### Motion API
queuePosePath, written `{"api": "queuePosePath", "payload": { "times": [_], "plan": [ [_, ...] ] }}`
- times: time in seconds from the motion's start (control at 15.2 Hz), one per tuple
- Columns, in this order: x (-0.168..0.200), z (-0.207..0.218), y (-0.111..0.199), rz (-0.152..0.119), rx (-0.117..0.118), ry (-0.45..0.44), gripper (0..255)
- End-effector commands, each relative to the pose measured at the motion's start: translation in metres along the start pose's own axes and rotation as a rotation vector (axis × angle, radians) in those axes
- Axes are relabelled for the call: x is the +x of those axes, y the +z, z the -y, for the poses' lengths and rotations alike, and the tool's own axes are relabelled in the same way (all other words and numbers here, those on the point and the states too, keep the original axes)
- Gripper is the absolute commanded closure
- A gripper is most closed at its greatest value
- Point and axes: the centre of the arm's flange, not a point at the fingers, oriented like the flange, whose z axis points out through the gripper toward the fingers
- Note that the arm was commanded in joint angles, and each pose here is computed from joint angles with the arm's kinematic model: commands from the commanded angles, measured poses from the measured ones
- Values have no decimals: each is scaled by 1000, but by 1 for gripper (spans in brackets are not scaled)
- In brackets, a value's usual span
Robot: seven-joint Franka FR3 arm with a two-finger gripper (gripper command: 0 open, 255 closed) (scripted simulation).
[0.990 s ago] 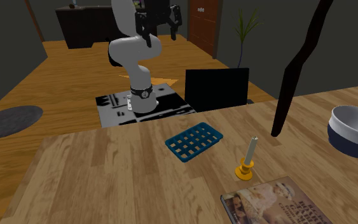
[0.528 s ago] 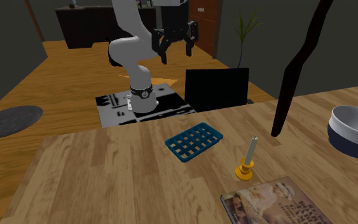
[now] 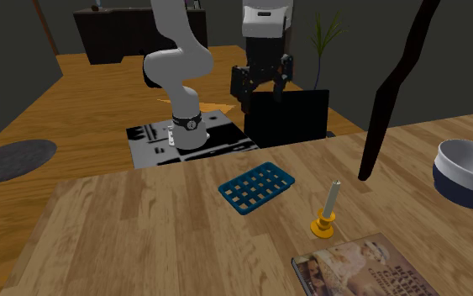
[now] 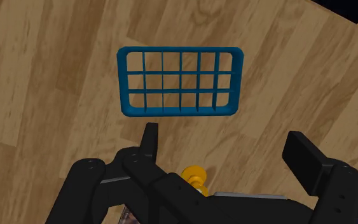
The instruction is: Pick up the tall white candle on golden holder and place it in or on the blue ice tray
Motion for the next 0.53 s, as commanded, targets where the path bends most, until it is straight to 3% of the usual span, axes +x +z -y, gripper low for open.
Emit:
{"api": "queuePosePath", "payload": {
  "times": [0.0, 0.46],
  "plan": [
    [27, 5, 10, -9, -9, -8, 0],
    [110, 21, 38, -35, -42, -33, 0]
  ]
}}
